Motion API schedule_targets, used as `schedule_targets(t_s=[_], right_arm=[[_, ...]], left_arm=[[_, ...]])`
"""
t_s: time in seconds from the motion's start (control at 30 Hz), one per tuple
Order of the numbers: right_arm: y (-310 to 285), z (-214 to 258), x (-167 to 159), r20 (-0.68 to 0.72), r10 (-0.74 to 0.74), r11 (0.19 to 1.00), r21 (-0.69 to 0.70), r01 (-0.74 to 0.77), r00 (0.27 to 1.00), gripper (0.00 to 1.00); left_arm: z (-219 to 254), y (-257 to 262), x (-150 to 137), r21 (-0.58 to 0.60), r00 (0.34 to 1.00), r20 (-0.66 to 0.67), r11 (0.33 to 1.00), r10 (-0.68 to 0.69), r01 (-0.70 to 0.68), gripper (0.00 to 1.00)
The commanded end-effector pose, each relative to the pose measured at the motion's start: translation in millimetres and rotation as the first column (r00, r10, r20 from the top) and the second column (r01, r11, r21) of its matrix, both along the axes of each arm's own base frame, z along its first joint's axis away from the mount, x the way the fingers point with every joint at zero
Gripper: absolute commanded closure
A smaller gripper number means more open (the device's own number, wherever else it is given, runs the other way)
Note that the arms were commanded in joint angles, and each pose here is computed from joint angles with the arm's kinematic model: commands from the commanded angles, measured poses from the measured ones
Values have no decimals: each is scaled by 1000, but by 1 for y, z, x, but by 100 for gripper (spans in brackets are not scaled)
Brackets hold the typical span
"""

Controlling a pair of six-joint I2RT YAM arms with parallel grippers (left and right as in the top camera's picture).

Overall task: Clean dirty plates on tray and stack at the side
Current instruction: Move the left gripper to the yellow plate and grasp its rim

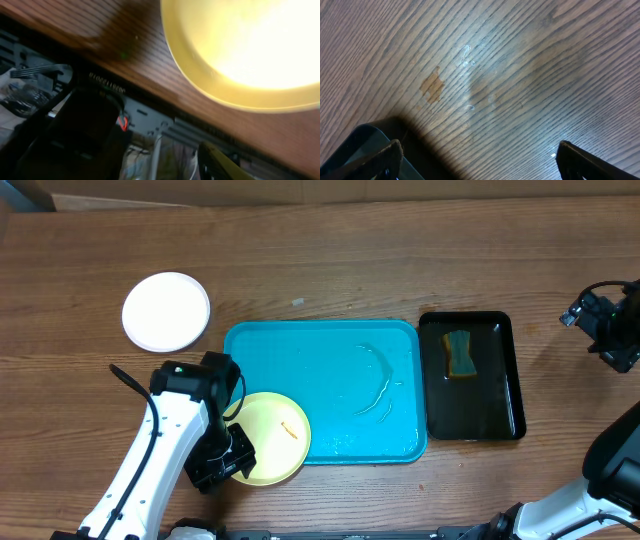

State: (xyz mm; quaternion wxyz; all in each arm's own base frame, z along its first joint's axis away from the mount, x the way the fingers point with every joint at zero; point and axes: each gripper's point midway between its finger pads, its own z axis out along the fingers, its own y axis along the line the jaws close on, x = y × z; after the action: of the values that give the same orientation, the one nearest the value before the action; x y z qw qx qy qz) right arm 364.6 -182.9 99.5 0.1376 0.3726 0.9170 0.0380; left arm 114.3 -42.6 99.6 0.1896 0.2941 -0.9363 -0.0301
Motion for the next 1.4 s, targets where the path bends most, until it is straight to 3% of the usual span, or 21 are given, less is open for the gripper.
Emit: schedule_targets(t_s=[0.0,0.23,0.5,0.87,1.2,1.3,1.37], right_arm=[[-3,8,4,24,-5,1000,-15,6,1000,0],[-3,8,4,24,-5,1000,-15,6,1000,0],[-3,8,4,24,-5,1000,-15,6,1000,0],[-3,8,4,24,-5,1000,-15,6,1000,0],[-3,8,4,24,-5,1000,-15,6,1000,0],[-3,8,4,24,-5,1000,-15,6,1000,0],[-3,8,4,24,-5,1000,-15,6,1000,0]], left_arm=[[-13,8,0,84,996,20,993,86,-87,49],[-36,6,15,90,980,101,980,169,-179,67],[-51,6,10,91,979,103,978,176,-185,62],[-70,6,9,78,976,121,978,181,-191,71],[-73,1,24,45,968,182,982,173,-184,86],[-75,-10,39,-38,964,232,992,129,-124,86],[-75,-18,56,-92,951,307,996,39,-11,82]])
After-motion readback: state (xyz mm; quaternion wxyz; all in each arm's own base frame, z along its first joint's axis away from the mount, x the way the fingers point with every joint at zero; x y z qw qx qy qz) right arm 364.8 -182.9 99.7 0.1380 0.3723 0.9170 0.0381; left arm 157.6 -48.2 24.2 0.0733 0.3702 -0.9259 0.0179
